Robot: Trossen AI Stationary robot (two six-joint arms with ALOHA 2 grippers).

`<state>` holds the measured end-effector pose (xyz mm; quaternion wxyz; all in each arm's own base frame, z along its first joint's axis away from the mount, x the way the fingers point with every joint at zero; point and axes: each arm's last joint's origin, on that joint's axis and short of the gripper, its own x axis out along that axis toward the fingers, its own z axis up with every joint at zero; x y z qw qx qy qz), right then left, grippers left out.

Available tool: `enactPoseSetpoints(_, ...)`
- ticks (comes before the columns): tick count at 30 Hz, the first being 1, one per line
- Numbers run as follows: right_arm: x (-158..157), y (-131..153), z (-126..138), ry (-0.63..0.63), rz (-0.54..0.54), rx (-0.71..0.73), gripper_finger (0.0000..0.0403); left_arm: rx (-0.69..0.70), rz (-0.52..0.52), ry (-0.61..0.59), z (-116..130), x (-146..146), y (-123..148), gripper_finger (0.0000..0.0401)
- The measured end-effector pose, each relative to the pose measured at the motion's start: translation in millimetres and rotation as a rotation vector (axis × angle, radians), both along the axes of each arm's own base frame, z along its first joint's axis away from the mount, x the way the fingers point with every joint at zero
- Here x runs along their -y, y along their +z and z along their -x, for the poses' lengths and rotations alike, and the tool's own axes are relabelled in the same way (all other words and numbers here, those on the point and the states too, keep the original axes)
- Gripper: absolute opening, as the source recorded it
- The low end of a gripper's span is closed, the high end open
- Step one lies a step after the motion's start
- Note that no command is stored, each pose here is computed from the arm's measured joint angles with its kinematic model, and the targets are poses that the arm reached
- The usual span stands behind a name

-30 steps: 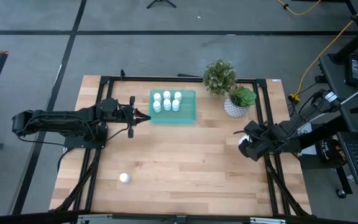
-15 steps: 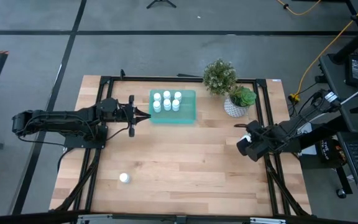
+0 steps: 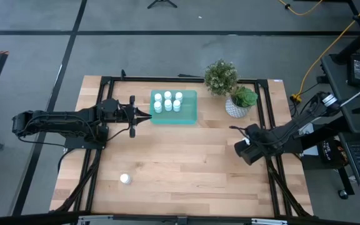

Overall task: Pick and place pill bottles into a basket
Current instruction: Put the white pill bottle into the green bin

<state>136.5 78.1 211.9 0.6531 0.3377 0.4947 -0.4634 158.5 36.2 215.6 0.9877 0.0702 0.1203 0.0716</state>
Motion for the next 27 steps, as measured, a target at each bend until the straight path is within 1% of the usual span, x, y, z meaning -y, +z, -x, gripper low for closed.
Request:
enactPoseSetpoints(7, 0, -13, -10, -0.094, 0.068, -0.043, 0.0277, 0.0, 0.0, 0.0, 0, 0, 0, 0.0029)
enactPoseSetpoints(11, -1, -18, -14, -0.115, 0.086, -0.068, 0.0277, 0.0, 0.0, 0.0, 0, 0, 0, 0.0025)
enactPoseSetpoints(16, -1, -24, -18, -0.18, 0.132, -0.052, 0.0277, 0.0, 0.0, 0.0, 0, 0, 0, 0.0022)
enactPoseSetpoints(23, -2, -30, -19, -0.279, 0.155, -0.047, 0.0277, 0.0, 0.0, 0.0, 0, 0, 0, 0.0028)
enactPoseSetpoints(27, -2, -37, -19, -0.302, 0.177, -0.063, 0.0277, 0.0, 0.0, 0.0, 0, 0, 0, 0.0028)
